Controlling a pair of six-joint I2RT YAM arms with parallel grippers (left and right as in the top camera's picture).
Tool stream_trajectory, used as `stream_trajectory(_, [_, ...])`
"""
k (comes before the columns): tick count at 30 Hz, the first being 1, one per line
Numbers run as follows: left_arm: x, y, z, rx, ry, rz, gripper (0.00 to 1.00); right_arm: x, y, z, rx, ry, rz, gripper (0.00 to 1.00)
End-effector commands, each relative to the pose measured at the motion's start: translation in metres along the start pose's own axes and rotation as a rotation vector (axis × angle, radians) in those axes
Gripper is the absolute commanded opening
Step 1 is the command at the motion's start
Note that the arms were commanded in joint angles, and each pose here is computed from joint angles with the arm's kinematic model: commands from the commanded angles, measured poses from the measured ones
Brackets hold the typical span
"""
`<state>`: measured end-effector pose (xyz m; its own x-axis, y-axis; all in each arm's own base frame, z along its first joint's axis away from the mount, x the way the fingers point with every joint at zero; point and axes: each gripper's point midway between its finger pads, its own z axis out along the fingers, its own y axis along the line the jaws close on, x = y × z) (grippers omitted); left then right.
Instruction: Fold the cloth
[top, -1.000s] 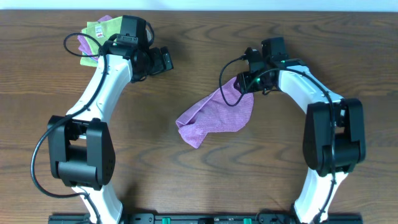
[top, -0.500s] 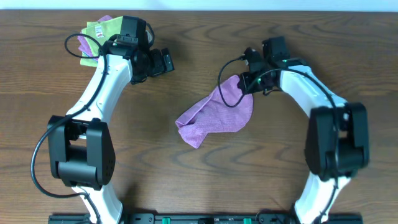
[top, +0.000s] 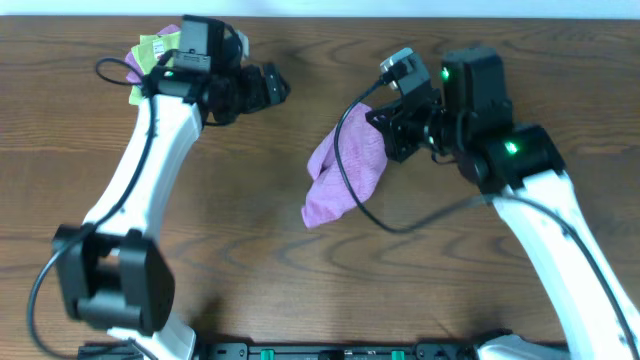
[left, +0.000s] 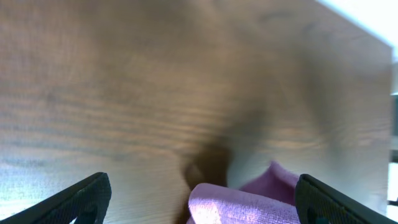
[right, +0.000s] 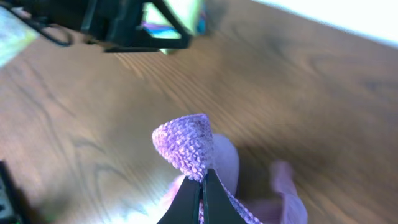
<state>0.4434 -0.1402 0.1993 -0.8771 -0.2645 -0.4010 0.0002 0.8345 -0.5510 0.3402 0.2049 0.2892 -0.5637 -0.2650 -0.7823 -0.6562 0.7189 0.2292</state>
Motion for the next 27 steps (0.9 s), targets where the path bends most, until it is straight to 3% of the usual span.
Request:
stream_trajectory(1, [-0.017, -0.023, -0.035, 0.050, -0.086, 0.059, 0.95, -0.020, 0.030, -0.032, -0.032, -0.091, -0.037, 0.01])
stream_trajectory(7, [-0.018, -0.034, -0.056, 0.066, -0.127, 0.078, 0.95, -0.030, 0.058, -0.074, -0.062, -0.182, -0.001, 0.01])
stream_trajectory(10, [-0.019, -0.037, -0.061, 0.070, -0.136, 0.082, 0.95, -0.029, 0.048, -0.078, 0.009, -0.186, 0.012, 0.01])
stream_trajectory(15, [-0.019, -0.037, -0.062, 0.070, -0.138, 0.083, 0.95, -0.015, -0.004, -0.048, 0.221, -0.091, 0.031, 0.01])
stream_trajectory(20, [-0.021, -0.034, -0.062, 0.054, -0.146, 0.082, 0.95, 0.010, -0.108, -0.006, 0.519, 0.036, 0.127, 0.02])
stream_trajectory(25, [-0.021, -0.034, -0.062, 0.054, -0.146, 0.082, 0.95, 0.055, -0.214, 0.006, 0.806, 0.125, 0.306, 0.24])
stream_trajectory(26, [-0.021, -0.034, -0.062, 0.054, -0.146, 0.082, 0.95, 0.062, -0.226, 0.005, 0.841, 0.140, 0.325, 0.35])
stream_trajectory(27, [-0.021, -0.034, -0.062, 0.053, -0.147, 0.082, 0.96, 0.068, -0.232, 0.004, 0.854, 0.155, 0.337, 0.40])
